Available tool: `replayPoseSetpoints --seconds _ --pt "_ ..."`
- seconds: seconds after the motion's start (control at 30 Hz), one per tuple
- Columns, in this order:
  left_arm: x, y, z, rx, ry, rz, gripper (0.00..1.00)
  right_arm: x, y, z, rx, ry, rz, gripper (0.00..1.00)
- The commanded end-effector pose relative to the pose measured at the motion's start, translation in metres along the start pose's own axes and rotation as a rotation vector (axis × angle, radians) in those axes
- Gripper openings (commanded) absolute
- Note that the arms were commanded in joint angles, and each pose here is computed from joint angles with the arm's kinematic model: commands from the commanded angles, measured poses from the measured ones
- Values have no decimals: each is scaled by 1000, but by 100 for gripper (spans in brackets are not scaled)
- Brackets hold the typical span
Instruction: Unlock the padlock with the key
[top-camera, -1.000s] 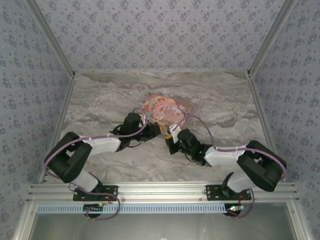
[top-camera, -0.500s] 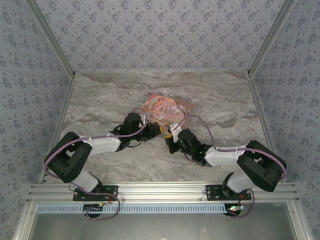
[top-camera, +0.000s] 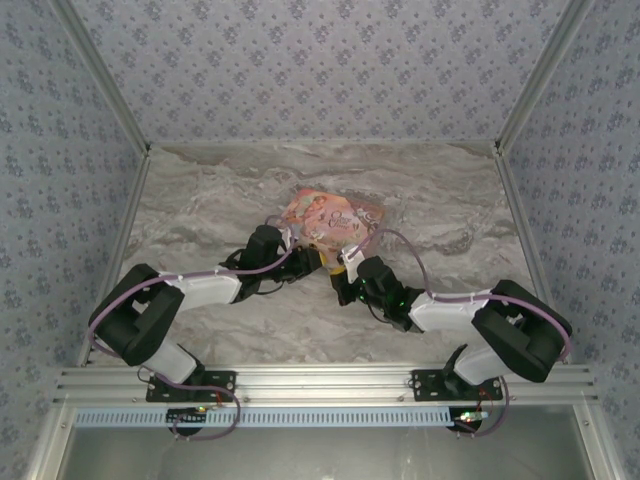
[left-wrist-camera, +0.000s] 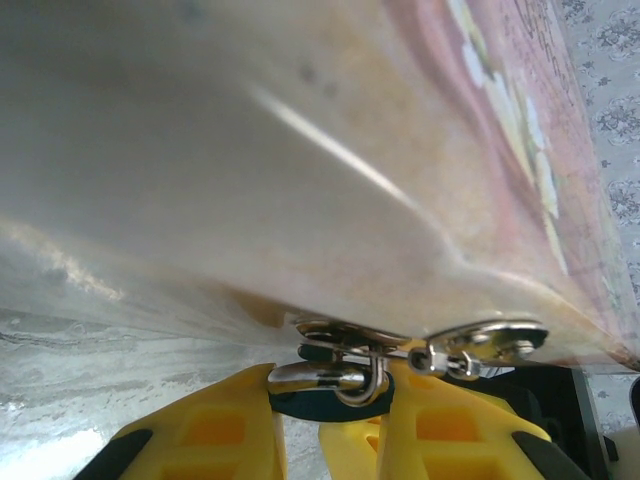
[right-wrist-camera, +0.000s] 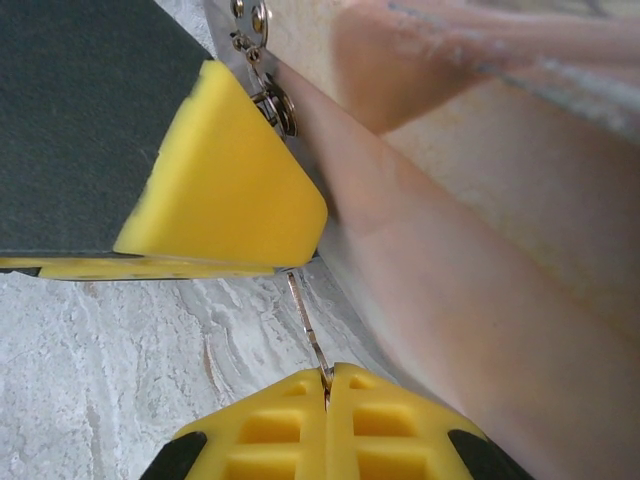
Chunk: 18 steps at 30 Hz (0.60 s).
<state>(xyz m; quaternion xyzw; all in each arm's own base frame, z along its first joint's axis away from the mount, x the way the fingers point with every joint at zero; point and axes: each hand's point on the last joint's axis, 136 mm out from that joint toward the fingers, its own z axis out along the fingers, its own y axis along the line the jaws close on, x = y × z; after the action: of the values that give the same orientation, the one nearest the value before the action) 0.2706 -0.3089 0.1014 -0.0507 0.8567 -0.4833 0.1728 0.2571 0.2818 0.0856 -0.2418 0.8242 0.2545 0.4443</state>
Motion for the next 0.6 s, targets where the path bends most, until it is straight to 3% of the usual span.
replayPoseSetpoints --seconds 0.0,0.57 --pt "-3 -31 -5 93 6 25 19 -5 -7 2 21 -22 33 0" --pt "-1 -32 -5 93 7 27 18 -17 0 8 -27 -56 68 0"
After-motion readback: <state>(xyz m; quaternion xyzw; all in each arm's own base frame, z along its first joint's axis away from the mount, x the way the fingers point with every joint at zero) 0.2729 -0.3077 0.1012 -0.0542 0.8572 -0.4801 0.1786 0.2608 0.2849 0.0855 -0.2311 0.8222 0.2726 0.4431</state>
